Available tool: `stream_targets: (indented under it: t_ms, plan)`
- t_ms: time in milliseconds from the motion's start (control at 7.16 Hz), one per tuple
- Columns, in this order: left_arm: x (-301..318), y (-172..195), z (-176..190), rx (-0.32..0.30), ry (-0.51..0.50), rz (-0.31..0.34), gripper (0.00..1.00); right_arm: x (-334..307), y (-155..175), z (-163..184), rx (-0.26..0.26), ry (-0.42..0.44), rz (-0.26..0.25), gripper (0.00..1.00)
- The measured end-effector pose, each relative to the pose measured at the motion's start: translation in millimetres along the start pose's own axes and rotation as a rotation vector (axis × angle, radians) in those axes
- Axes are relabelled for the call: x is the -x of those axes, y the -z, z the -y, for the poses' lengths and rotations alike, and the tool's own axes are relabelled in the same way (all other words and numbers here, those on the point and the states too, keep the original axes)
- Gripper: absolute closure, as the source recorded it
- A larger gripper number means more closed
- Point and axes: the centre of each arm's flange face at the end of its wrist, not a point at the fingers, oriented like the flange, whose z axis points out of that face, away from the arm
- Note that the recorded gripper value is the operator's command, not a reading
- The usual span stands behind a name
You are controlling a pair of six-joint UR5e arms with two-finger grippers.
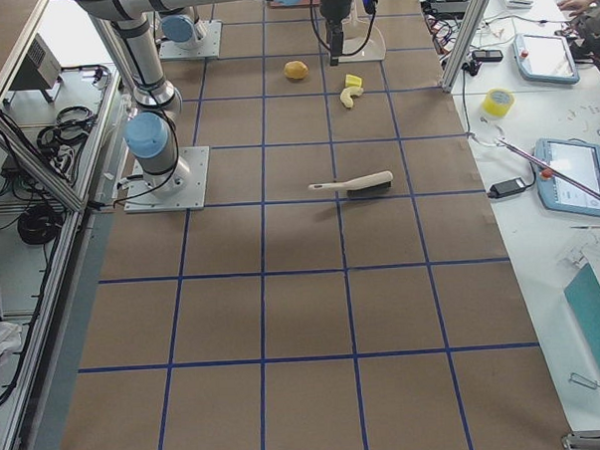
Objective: Sweep and dump trash into bin
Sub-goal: 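Lower the left gripper to the dustpan handle while the right descends to the brush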
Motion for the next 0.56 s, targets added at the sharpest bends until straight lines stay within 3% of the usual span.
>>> stream_targets:
  t_ms: [559]
  plan:
    - [-4, -3, 5, 0.033, 0.129, -0.011, 0.0, -17, -13, 3, 0.025, 0.062, -0.005, 0.0]
